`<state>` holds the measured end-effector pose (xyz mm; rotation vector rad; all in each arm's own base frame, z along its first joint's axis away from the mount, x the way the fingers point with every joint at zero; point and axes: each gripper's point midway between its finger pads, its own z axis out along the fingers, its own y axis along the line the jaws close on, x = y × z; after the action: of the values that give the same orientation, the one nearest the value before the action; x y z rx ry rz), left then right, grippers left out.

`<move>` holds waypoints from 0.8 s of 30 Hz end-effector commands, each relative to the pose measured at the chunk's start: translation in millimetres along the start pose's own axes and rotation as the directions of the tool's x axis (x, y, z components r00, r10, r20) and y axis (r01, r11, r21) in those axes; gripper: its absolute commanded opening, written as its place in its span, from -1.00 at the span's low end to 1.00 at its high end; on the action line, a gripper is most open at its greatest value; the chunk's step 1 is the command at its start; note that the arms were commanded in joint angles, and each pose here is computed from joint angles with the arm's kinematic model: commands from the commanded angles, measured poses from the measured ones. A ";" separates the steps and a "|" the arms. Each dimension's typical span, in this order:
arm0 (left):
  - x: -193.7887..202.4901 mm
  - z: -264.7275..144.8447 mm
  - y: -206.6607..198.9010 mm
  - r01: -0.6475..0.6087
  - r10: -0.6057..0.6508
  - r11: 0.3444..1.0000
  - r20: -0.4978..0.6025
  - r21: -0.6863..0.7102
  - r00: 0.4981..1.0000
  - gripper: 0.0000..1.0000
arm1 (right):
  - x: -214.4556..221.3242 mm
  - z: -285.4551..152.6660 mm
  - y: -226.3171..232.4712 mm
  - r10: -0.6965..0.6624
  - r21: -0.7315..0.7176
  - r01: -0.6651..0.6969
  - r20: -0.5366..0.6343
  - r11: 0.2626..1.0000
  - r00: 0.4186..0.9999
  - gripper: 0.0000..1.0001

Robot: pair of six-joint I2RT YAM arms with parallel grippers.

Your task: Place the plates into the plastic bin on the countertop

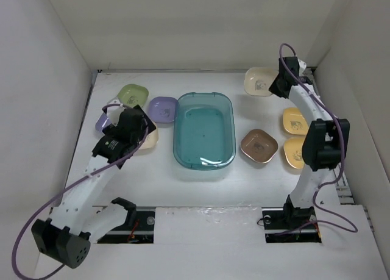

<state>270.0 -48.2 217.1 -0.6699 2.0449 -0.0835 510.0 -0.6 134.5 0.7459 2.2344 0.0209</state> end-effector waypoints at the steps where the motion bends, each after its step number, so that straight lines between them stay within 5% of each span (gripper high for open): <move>1: 20.6 25.7 10.3 0.105 -0.110 0.988 -0.041 -0.113 0.993 0.99 | -45.7 -88.7 59.9 -0.062 -0.159 0.085 0.149 0.984 0.987 -1.00; 9: 49.8 70.4 35.9 0.192 -0.216 0.949 -0.071 -0.249 0.974 0.99 | 35.0 -174.5 143.3 -0.221 -0.399 0.272 0.168 0.876 0.961 -1.00; 14: 76.8 80.5 58.1 0.199 -0.243 0.914 -0.085 -0.353 0.966 0.99 | 97.8 -162.3 146.1 -0.300 -0.412 0.309 0.087 0.857 0.950 -1.00; 24: 88.6 115.0 94.1 0.267 -0.308 0.876 -0.040 -0.401 0.951 0.89 | 166.7 -164.2 150.5 -0.205 -0.442 0.186 0.005 0.877 0.979 -1.00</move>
<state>275.2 11.1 59.2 -1.2399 2.1057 0.1551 369.3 222.4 139.5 0.1704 2.3742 0.2992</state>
